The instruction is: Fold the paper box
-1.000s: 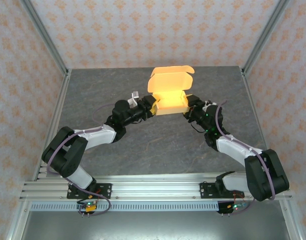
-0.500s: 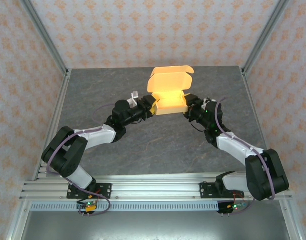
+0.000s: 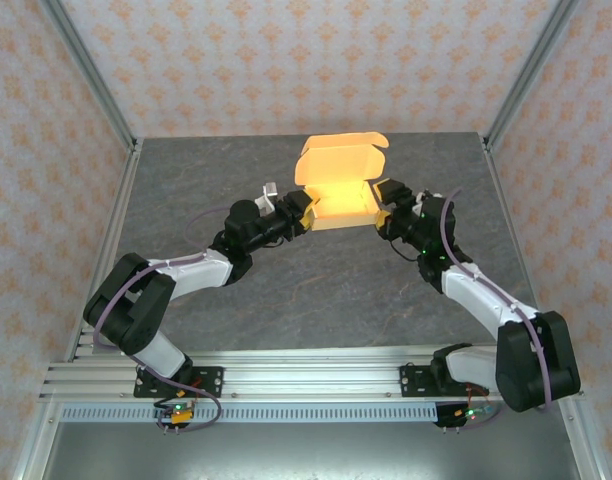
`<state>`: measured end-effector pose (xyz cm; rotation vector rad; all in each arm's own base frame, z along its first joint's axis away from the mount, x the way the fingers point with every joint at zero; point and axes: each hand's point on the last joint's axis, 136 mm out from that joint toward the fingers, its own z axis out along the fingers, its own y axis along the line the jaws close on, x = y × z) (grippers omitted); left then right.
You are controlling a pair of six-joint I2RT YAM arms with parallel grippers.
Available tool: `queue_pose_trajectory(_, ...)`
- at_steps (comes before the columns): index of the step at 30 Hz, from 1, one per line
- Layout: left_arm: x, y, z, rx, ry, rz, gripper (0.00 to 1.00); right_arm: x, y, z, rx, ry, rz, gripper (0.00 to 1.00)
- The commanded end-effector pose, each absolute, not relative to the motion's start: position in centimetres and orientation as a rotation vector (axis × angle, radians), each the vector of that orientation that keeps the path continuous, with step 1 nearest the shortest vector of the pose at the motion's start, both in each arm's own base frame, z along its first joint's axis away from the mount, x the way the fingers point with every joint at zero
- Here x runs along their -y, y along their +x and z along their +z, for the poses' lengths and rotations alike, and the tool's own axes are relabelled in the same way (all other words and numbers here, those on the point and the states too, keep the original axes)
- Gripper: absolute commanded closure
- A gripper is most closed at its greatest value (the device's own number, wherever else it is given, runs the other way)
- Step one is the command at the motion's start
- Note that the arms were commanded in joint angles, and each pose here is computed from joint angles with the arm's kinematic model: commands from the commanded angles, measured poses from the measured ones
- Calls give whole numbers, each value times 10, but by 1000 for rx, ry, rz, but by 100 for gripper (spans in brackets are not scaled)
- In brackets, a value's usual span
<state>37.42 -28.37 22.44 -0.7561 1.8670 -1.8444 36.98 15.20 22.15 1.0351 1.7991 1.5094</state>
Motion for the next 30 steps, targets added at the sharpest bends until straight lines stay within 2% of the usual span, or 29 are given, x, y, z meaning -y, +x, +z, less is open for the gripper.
queue_pose_trajectory(1, 285, 368, 242, -1831, -680, -1874, 74, -152, 381, 236, -1724, 1053, 1564, 24)
queue_pose_trajectory(6, 285, 368, 243, -1829, -680, -1875, 74, -155, 389, 235, -1684, 1086, 1632, 41)
queue_pose_trajectory(9, 285, 368, 243, -1827, -679, -1875, 74, -155, 392, 234, -1661, 1103, 1651, 48)
queue_pose_trajectory(25, 286, 370, 242, -1827, -684, -1875, 74, -169, 391, 210, -1759, 1099, 1633, 55)
queue_pose_trajectory(30, 286, 371, 242, -1828, -685, -1875, 74, -175, 389, 206, -1778, 1093, 1637, 50)
